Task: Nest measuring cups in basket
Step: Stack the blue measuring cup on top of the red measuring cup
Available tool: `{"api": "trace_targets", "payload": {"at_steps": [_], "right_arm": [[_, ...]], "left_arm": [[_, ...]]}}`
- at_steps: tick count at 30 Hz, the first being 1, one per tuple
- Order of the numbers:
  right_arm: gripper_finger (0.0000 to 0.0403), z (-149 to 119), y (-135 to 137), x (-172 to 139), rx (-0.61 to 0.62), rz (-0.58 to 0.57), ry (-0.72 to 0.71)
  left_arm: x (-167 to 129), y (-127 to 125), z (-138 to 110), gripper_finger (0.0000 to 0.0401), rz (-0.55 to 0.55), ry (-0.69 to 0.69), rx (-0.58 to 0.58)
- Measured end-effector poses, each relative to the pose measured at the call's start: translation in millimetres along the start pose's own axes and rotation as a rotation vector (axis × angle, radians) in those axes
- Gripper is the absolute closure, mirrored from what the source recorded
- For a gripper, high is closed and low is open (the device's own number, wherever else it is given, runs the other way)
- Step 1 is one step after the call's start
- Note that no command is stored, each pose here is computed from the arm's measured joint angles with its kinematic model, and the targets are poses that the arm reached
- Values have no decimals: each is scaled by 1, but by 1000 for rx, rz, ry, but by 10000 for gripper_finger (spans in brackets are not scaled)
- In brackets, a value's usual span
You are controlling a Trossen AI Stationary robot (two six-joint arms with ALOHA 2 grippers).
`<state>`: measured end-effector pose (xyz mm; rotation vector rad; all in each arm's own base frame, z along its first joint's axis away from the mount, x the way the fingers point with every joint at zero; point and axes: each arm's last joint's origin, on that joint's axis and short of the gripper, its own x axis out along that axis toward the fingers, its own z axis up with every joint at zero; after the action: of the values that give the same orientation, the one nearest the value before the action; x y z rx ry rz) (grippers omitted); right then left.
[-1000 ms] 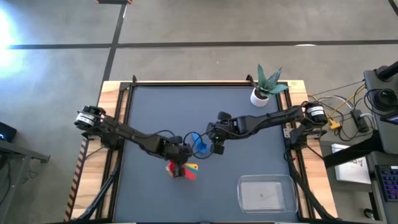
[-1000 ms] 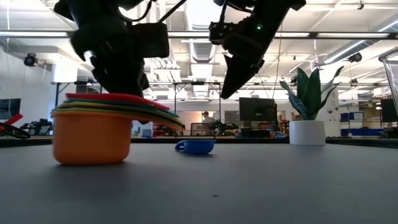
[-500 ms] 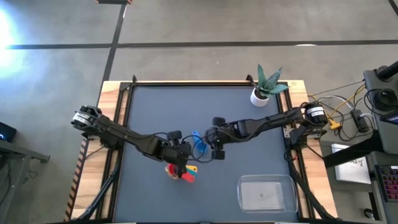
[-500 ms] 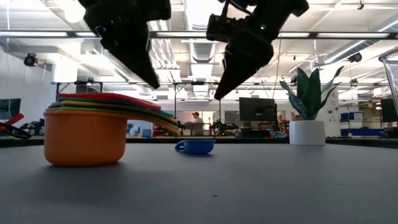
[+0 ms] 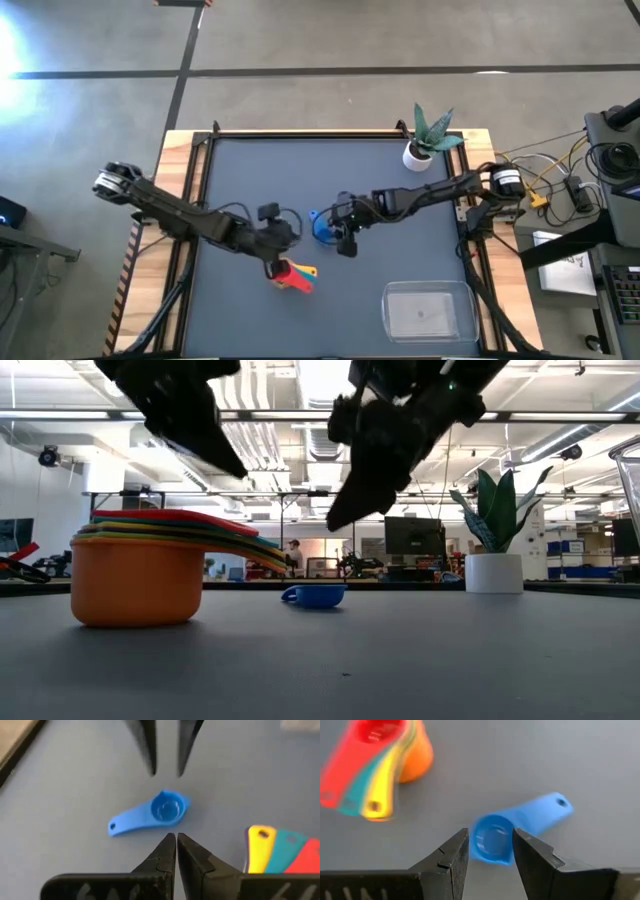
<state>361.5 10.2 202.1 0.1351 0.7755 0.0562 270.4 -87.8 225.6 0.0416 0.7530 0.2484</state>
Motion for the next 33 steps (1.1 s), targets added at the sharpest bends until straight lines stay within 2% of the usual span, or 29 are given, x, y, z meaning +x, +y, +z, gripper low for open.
{"api": "trace_targets", "payload": {"at_steps": [6, 13, 20, 25, 33], "right_arm": [[264, -9, -19, 0, 95, -76, 56], [264, -25, -37, 10, 129, -248, 167], [264, -38, -41, 45, 133, -229, 288], [264, -33, -38, 62, 139, -195, 338], [264, -11, -16, 76, 117, -153, 321]], "left_arm": [[-18, 13, -13, 401, -70, -197, -70], [-29, 25, -30, 401, -99, -284, -131], [-35, 26, -23, 401, -109, -318, -140], [-32, 23, -18, 401, -103, -298, -127], [-29, 20, -16, 401, -99, -282, -99]]}}
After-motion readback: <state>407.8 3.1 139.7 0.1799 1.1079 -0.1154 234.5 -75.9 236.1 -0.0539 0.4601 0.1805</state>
